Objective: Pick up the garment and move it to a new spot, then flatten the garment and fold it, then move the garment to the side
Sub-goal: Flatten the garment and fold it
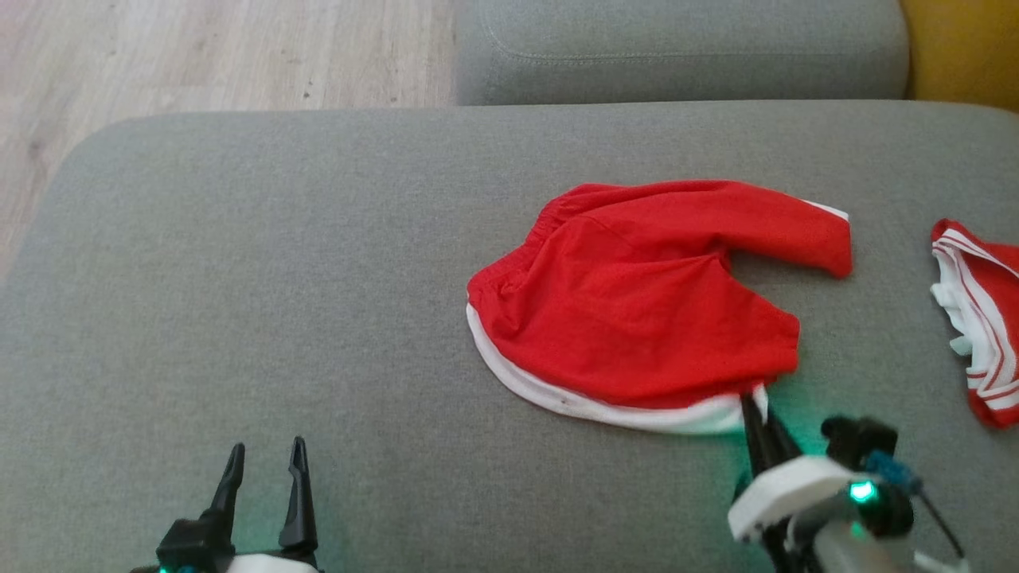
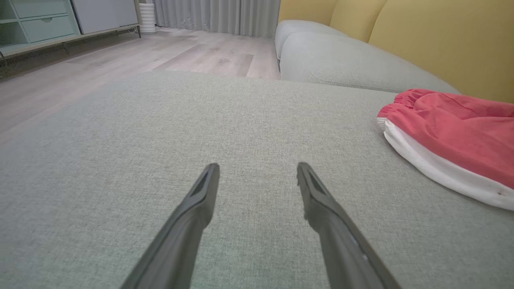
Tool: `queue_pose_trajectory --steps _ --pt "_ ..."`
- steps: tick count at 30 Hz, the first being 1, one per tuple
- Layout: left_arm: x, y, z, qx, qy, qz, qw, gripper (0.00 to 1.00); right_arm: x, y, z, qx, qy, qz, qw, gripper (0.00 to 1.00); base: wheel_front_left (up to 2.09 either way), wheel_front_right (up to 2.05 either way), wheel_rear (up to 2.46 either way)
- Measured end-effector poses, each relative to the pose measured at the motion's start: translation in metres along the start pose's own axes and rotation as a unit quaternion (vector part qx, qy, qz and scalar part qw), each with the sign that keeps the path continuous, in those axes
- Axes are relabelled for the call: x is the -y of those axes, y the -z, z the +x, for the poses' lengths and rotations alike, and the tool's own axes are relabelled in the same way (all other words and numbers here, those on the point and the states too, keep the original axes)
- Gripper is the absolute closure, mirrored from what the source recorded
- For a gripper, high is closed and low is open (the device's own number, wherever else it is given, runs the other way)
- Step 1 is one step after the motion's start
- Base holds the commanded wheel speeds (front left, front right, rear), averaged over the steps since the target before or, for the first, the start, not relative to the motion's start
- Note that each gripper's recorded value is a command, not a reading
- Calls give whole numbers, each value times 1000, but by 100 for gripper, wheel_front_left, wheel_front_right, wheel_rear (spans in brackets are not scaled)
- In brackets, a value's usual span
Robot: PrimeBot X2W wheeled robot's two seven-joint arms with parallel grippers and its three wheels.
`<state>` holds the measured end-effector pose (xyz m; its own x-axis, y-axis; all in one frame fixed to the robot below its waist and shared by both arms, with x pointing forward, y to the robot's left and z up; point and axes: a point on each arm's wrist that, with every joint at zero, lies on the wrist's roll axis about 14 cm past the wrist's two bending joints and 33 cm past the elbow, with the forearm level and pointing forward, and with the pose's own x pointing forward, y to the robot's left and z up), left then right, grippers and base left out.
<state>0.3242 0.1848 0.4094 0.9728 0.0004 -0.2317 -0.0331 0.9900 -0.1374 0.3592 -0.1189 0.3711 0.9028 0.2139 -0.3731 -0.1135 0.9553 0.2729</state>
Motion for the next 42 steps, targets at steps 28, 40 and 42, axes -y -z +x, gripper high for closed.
queue_pose_trajectory --steps 28,40,42 --pt "-37 10 -65 22 -87 -53 995 0 -268 -292 9 347 -315 -179 865 100 0 0 0" --pt "1 6 -28 4 -13 -32 999 0 -37 -112 16 141 -96 -102 980 100 0 0 0" --pt "9 4 -19 3 3 -28 1000 0 -5 -97 9 123 -52 -89 987 28 0 0 0"
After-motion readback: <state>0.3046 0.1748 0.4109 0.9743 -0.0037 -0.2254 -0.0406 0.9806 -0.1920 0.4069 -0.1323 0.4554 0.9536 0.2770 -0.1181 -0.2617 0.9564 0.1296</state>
